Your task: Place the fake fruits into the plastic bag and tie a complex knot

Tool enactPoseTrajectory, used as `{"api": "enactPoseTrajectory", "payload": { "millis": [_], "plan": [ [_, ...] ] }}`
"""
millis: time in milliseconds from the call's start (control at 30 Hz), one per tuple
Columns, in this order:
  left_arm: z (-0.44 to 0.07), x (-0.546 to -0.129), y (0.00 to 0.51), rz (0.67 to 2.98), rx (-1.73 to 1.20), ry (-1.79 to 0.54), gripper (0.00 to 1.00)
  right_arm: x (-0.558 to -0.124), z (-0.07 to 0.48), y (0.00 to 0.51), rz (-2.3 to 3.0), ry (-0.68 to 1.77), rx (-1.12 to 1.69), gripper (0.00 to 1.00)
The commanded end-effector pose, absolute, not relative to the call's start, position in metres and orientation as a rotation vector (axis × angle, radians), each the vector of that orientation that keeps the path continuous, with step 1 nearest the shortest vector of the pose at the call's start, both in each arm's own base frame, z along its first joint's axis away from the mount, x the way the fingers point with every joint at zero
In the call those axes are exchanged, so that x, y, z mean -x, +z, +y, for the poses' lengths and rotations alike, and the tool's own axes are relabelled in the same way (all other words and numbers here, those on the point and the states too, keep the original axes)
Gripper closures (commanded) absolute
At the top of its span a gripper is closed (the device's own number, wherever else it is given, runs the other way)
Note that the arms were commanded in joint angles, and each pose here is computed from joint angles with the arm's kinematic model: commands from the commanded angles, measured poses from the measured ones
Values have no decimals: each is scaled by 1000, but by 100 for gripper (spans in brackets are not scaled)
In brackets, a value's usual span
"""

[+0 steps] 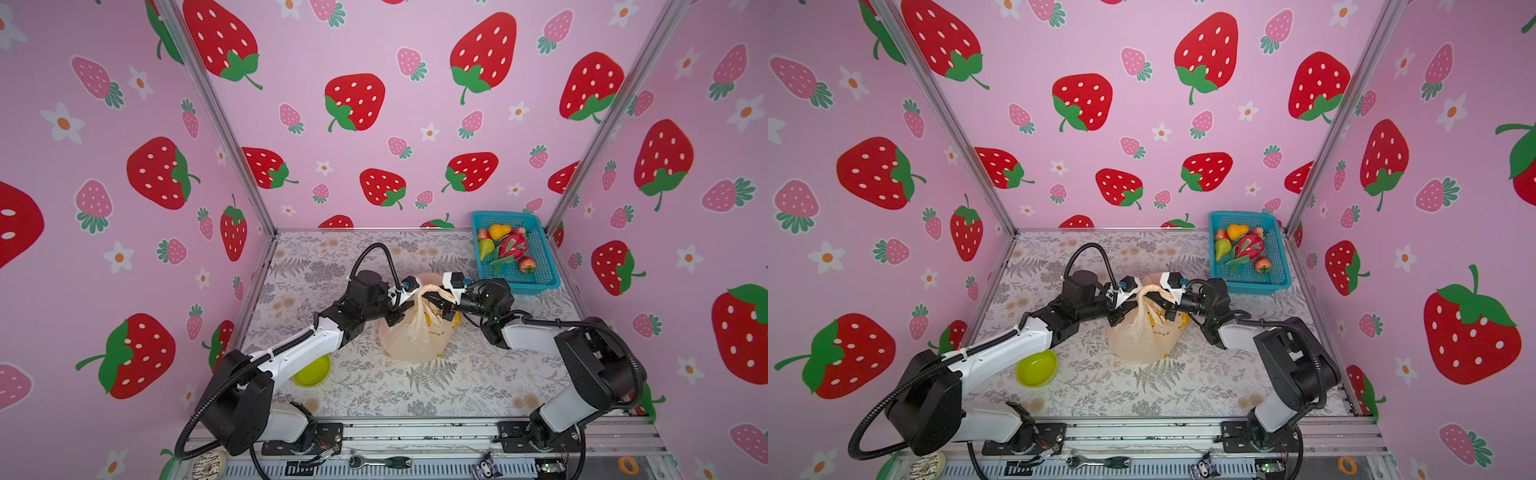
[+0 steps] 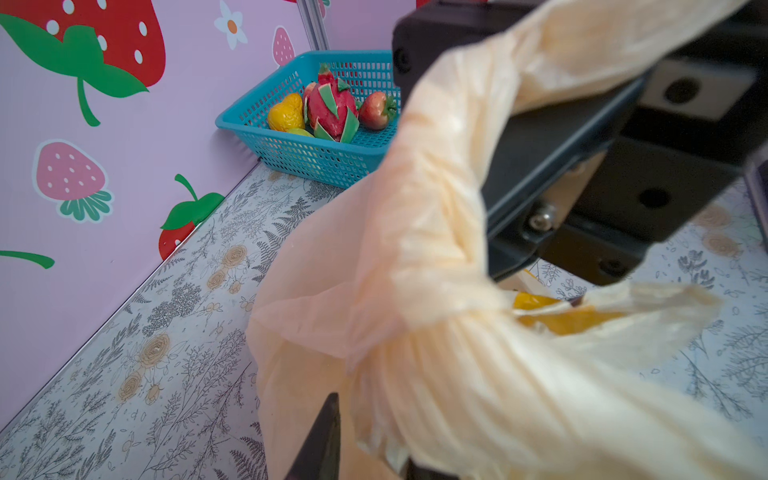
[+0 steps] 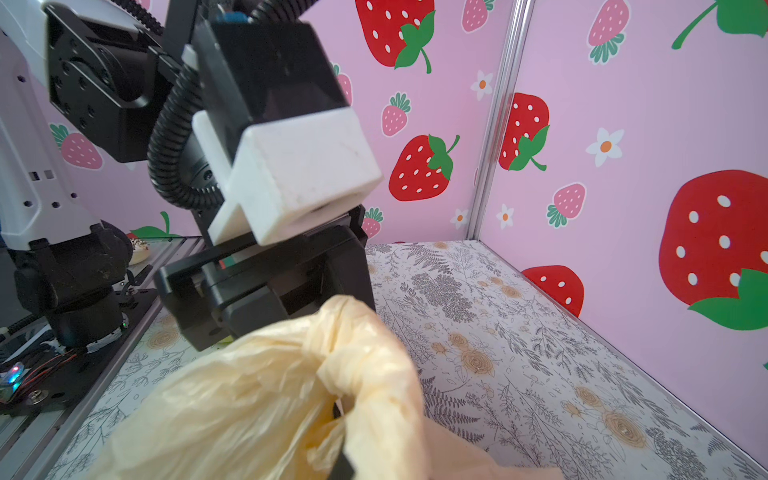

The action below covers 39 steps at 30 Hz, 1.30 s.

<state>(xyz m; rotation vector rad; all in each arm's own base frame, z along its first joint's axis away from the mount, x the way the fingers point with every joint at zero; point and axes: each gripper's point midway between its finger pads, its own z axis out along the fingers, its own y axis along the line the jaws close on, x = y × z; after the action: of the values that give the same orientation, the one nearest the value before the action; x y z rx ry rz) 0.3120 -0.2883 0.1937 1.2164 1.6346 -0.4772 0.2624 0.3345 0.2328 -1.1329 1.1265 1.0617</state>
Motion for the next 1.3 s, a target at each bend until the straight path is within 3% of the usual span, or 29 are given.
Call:
{"api": "enactPoseTrajectory", "payload": {
  "millis": [0, 533, 567, 700, 1267],
  "plan": [
    [-298, -314, 219, 1545, -1235, -479, 73, -260, 335, 248, 1069, 1051, 1149, 100],
    [-289, -311, 223, 1556, -1218, -432, 93, -264, 335, 247, 1084, 1022, 1147, 100],
    [-288, -311, 222, 1561, -1219, -429, 99, -265, 335, 247, 1085, 1016, 1147, 100],
    [-284, -312, 222, 1593, -1209, -409, 100, -268, 335, 247, 1093, 992, 1141, 97],
    [-271, -317, 215, 1674, -1144, -353, 100, -284, 306, 240, 1277, 715, 1096, 45]
  ]
}}
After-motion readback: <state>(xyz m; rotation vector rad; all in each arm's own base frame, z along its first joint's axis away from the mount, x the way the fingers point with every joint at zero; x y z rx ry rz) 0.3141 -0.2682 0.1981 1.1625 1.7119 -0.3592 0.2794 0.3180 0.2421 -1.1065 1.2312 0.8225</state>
